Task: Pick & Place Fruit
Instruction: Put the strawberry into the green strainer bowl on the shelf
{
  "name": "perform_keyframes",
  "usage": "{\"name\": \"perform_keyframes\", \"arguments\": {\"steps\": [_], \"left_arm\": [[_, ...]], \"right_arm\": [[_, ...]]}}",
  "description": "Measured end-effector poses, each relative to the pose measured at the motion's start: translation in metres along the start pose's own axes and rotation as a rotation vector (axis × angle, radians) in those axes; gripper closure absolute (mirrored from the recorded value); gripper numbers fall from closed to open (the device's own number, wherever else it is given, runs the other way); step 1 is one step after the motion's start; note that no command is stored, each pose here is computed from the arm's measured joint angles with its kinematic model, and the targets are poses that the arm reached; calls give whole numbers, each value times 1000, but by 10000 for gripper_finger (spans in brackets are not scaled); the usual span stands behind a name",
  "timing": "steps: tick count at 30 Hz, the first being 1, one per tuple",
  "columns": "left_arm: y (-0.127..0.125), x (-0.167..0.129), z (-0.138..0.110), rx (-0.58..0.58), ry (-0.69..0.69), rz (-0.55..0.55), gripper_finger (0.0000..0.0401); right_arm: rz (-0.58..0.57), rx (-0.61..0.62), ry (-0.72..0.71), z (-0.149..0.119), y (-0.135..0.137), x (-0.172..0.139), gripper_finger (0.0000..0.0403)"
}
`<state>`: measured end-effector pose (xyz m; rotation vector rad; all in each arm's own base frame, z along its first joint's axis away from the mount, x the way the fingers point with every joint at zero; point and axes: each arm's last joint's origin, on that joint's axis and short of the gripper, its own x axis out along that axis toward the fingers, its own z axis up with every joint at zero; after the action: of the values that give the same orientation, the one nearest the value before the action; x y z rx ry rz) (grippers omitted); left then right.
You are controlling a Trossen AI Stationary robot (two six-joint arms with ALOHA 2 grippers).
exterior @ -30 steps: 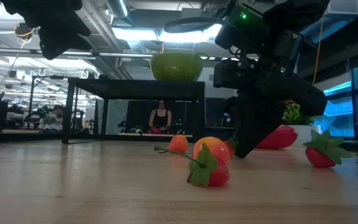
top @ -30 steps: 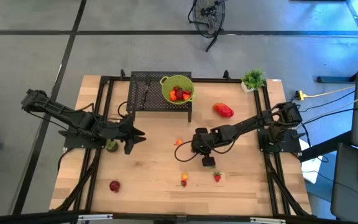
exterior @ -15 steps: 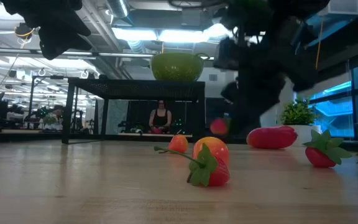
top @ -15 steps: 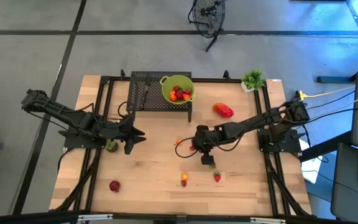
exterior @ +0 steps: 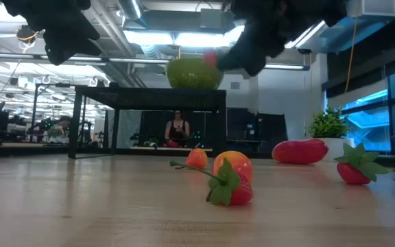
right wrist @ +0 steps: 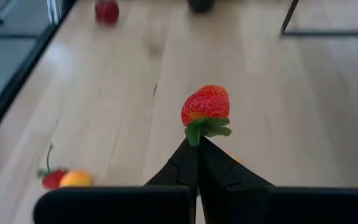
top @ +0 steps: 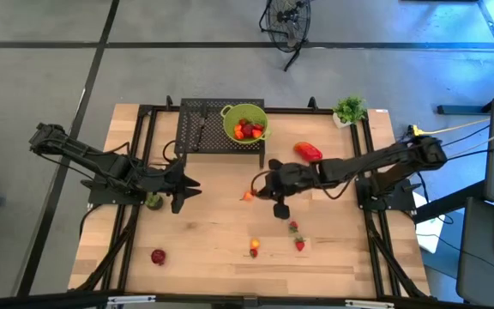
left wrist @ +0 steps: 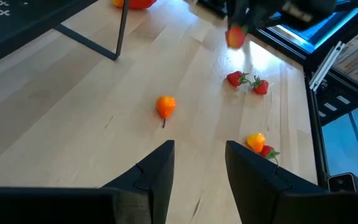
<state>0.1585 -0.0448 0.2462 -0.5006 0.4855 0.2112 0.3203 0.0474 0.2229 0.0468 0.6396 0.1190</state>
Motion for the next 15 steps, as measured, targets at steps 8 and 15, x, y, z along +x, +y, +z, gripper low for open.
{"name": "perform_keyframes", "arguments": {"steps": [8,15], "left_arm": [[0,0,-1,35,-1,0,262],[1,1,-1,36,3,3,262]], "right_arm": [[-45,2,-138,46,-18,-19,400],[-154,9,-149,89,-41,-45,400]]}}
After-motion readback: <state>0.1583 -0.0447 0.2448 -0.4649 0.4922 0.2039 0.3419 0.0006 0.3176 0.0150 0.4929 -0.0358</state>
